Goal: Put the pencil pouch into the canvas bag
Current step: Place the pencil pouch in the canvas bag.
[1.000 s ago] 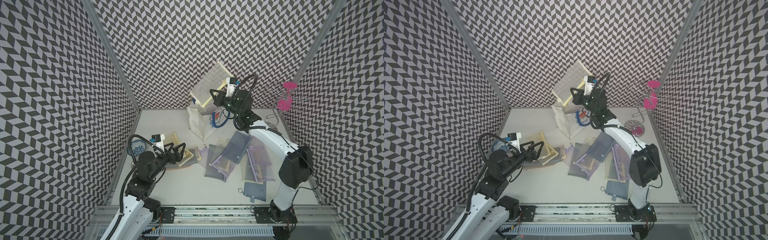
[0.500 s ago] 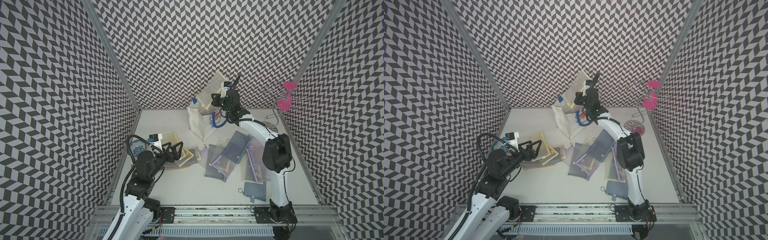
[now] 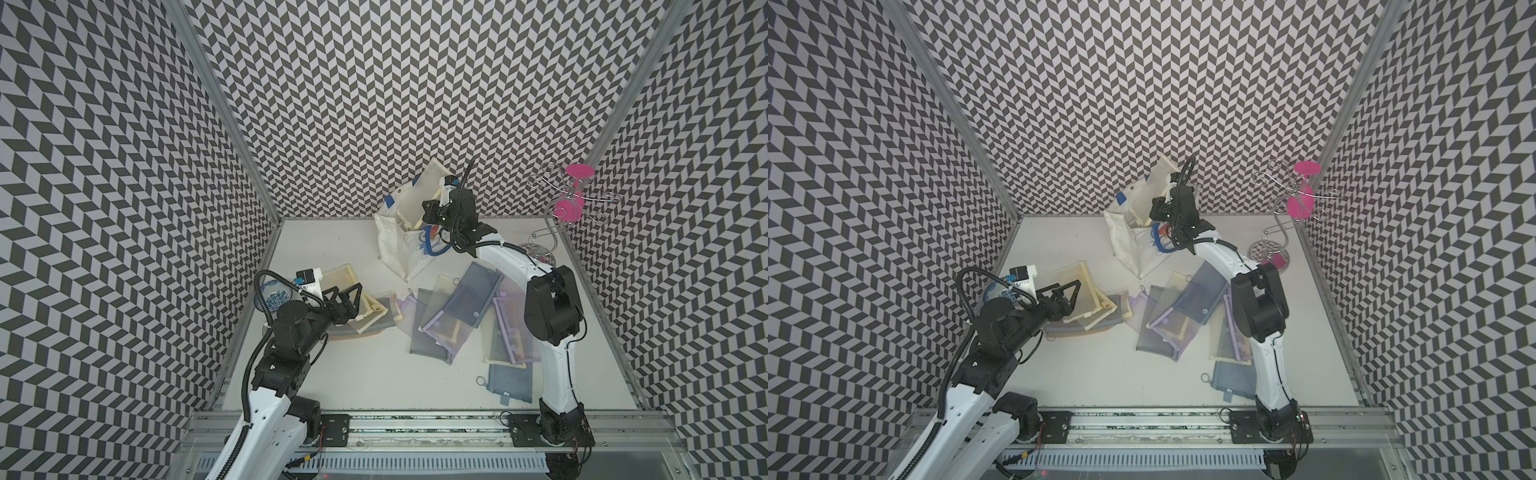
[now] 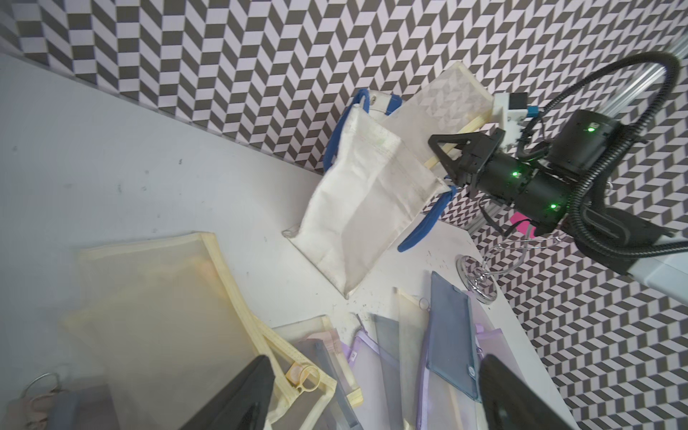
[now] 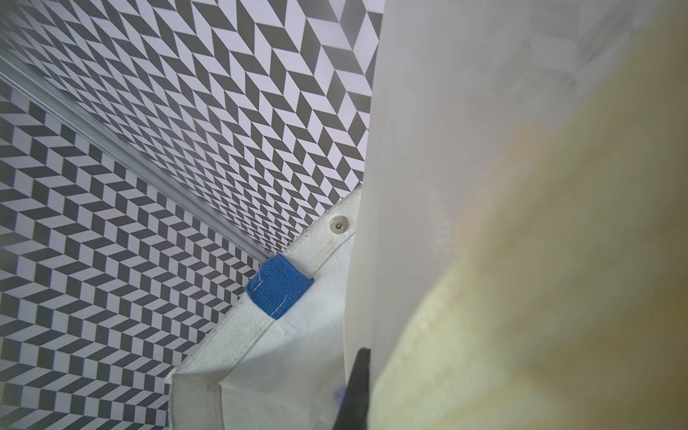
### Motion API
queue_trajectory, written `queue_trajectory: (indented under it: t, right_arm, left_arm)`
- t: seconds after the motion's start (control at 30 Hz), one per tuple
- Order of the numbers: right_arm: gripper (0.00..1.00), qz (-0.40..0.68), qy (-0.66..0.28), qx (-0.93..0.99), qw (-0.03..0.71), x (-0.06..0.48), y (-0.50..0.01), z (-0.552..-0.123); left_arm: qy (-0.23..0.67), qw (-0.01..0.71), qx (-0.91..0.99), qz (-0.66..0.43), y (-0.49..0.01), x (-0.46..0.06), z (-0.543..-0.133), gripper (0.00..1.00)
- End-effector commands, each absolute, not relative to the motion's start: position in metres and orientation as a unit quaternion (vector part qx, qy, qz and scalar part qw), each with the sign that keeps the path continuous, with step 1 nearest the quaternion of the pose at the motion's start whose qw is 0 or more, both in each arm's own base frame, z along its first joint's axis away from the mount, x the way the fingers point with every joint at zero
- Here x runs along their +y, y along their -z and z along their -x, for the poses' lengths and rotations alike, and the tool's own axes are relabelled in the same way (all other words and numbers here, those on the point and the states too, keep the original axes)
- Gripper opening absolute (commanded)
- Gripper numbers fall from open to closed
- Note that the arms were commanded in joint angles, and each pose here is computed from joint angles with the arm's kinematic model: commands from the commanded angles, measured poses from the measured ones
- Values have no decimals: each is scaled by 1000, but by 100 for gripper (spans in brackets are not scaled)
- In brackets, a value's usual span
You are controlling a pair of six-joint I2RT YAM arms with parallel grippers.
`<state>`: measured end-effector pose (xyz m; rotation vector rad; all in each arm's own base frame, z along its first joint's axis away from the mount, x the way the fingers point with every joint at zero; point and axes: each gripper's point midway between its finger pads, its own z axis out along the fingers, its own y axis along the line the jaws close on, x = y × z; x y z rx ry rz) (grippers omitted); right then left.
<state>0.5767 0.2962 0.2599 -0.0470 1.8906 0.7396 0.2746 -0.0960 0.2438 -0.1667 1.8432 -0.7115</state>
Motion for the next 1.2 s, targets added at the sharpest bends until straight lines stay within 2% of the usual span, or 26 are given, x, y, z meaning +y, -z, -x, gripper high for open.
queue_trajectory:
  t: [0.0, 0.2, 0.3, 0.4, 0.67, 0.87, 1.17]
  right_arm:
    - [7, 31, -319, 781, 535, 300, -275, -578]
    - [51, 37, -315, 778, 543, 298, -287, -575]
    - [64, 40, -307, 774, 552, 295, -298, -573]
    - [72, 41, -296, 769, 565, 289, -311, -571]
    - [87, 49, -273, 763, 584, 261, -339, -563]
    - [84, 54, -271, 771, 573, 239, -340, -578]
    - [84, 53, -223, 779, 584, 219, -344, -597]
  left_arm:
    - [256, 536, 797, 109, -231, -79, -280, 87]
    - [251, 544, 793, 113, -234, -76, -279, 87]
    - [253, 544, 792, 111, -234, -76, -279, 87]
    - [252, 542, 794, 111, -234, -77, -280, 87]
    - [257, 528, 802, 113, -230, -80, -281, 86]
    - [264, 524, 801, 119, -227, -81, -280, 84]
    - [254, 522, 806, 117, -223, -79, -283, 84]
